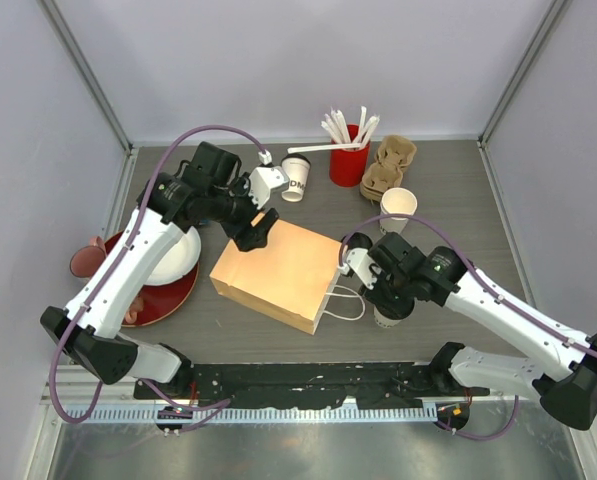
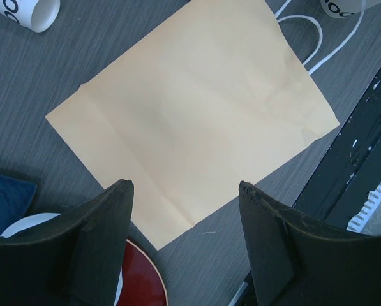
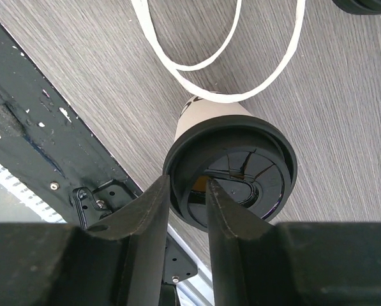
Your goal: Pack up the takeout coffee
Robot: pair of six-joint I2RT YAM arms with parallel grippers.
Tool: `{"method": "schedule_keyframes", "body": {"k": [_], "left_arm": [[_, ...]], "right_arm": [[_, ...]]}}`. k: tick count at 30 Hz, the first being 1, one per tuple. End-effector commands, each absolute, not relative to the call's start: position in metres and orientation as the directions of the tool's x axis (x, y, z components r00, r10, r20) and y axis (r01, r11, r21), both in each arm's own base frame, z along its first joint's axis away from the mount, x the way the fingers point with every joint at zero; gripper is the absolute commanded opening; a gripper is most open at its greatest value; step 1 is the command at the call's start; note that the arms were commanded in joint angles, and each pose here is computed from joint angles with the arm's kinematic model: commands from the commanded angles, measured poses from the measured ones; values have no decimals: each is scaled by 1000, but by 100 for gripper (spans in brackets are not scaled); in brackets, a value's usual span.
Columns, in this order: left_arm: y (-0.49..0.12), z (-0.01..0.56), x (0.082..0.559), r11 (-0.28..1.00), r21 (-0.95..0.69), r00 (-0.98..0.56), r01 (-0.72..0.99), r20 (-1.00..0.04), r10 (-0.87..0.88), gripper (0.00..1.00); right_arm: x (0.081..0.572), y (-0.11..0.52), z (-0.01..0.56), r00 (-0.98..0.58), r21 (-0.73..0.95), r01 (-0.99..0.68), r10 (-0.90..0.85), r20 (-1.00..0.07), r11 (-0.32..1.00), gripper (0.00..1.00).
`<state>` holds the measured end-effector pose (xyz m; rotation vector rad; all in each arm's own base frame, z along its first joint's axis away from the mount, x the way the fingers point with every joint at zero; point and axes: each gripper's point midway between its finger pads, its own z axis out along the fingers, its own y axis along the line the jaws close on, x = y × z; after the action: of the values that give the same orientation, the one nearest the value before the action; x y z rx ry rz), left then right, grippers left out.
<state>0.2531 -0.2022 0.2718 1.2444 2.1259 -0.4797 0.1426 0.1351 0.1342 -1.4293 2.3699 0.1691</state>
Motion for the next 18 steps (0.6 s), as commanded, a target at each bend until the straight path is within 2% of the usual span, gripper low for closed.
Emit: {"method": "schedule_keyframes", "body": {"k": [1, 4, 6, 8, 13, 16, 18], "left_arm": [[-204, 279, 251, 463, 10, -327, 886, -695, 640, 70], [-204, 280, 250, 462, 8, -325, 887, -699, 637, 70], [-204, 281, 249, 458, 4, -325, 889, -700, 636, 70], [-204, 280, 246, 454, -2, -325, 891, -700, 636, 71], [-203, 276, 243, 454, -13, -335, 891, -694, 637, 71], [-208, 277, 242, 461, -43, -355, 886, -705, 615, 71], [-210, 278, 243, 471, -54, -365, 881, -712, 600, 71]], "right_arm": [[144, 134, 132, -418, -103, -868, -825, -379, 487, 33], [144, 137, 132, -420, -97, -866, -818, -392, 491, 21], [145, 137, 139, -425, -102, -858, -809, -406, 503, 9], [153, 131, 146, -443, -150, -830, -800, -405, 537, 1], [175, 110, 153, -520, -285, -730, -775, -359, 621, 1], [193, 95, 166, -559, -351, -657, -744, -368, 667, 1], [211, 76, 183, -613, -367, -560, -670, -419, 743, 1]]}}
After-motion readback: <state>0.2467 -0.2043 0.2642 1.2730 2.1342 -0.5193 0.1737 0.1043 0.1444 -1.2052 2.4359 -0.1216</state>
